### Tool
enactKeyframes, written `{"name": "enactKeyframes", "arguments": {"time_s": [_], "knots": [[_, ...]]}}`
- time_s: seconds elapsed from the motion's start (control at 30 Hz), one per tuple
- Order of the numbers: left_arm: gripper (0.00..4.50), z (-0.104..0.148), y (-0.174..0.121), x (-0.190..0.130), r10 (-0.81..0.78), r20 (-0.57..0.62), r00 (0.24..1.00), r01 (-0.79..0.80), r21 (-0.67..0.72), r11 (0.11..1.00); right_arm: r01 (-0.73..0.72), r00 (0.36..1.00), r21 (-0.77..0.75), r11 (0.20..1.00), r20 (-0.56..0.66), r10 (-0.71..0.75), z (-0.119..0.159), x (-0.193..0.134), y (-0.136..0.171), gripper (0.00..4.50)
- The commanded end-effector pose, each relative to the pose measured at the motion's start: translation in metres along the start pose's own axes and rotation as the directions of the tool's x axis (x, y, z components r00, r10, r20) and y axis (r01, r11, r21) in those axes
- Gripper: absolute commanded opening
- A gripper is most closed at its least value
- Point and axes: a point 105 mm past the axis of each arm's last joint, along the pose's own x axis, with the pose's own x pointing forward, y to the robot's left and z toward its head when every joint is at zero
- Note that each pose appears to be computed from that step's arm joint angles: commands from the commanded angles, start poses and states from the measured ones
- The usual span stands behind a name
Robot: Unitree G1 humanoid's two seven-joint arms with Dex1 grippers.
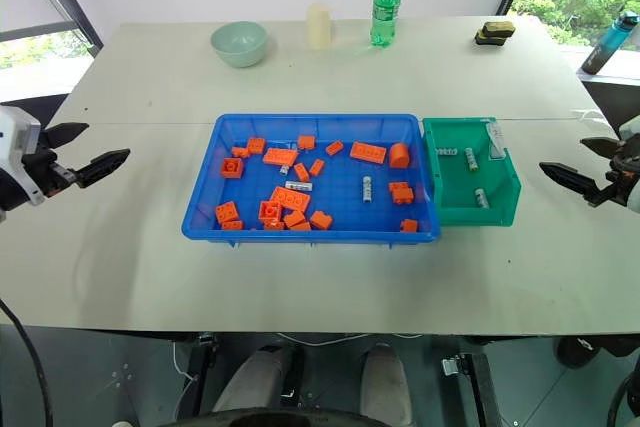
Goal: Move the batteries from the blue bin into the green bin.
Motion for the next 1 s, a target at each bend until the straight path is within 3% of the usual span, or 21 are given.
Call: {"name": "enactKeyframes", "arguments": {"time_s": [0.03, 0.37, 0.6, 0.73, 0.83, 1.0], "knots": [[4.50, 0.019, -0.004, -0.001, -0.021, 0.070, 0.997, 0.018, 0.043, 0.999, 0.015, 0.999, -0.015, 1.000, 0.037, -0.014, 0.008, -0.004, -0.004, 4.44], [4.50, 0.016, -0.014, 0.001, -0.085, 0.070, 0.994, 0.088, -0.038, 0.995, 0.051, 0.996, 0.017, 0.999, 0.071, -0.052, 0.014, -0.010, -0.011, 4.44], [4.50, 0.021, -0.015, 0.004, -0.109, 0.068, 0.992, 0.111, -0.018, 0.994, 0.059, 0.996, -0.023, 0.998, 0.063, -0.057, 0.018, -0.007, -0.011, 4.44], [4.50, 0.033, -0.029, 0.008, -0.180, 0.095, 0.979, 0.180, 0.008, 0.984, -0.012, 0.993, -0.057, 0.998, 0.114, 0.019, 0.043, 0.003, -0.001, 4.44], [4.50, 0.047, -0.053, 0.008, -0.297, 0.115, 0.948, 0.295, 0.035, 0.955, -0.156, 0.973, -0.137, 0.978, 0.147, 0.176, 0.078, 0.020, 0.026, 4.44], [4.50, 0.048, -0.086, 0.006, -0.452, 0.071, 0.889, 0.448, 0.066, 0.891, -0.350, 0.906, -0.232, 0.907, 0.161, 0.391, 0.119, 0.054, 0.086, 4.44]]}}
